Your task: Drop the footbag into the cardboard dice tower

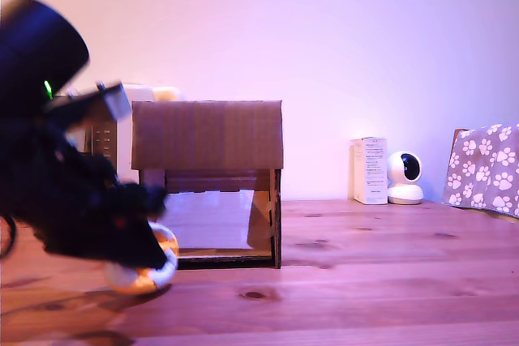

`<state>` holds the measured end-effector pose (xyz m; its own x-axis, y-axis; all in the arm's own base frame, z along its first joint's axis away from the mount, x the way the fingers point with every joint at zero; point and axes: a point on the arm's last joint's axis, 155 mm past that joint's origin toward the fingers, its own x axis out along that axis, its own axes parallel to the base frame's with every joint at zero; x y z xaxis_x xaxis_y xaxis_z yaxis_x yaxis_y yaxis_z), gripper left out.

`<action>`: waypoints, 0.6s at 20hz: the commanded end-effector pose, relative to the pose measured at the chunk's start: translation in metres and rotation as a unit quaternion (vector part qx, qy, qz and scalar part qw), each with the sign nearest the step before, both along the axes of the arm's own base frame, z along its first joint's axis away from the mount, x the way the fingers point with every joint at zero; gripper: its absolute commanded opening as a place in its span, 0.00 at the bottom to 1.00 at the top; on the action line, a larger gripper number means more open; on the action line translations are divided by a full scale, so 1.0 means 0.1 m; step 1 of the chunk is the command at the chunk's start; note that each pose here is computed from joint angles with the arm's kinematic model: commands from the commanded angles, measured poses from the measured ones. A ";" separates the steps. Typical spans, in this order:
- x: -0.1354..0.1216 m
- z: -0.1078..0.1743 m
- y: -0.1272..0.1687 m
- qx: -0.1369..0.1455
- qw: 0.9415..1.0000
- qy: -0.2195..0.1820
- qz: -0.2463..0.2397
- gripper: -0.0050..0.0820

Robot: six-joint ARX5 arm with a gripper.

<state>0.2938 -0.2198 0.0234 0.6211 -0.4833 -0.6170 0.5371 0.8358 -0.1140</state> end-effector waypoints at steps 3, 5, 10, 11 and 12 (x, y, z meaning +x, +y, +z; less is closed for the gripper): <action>-0.10 0.31 -0.01 -0.014 1.000 -0.016 -0.012 0.04; -0.19 0.43 -0.02 -0.023 0.999 -0.016 -0.024 0.04; -0.34 0.85 -0.07 -0.068 0.996 -0.042 -0.050 0.04; -0.35 0.98 -0.08 -0.081 0.994 -0.057 -0.054 0.04; -0.35 1.12 -0.08 -0.093 0.991 -0.074 -0.056 0.04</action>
<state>0.2585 -0.2256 0.1235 0.6257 -0.6361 -0.4516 0.6386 0.7501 -0.1718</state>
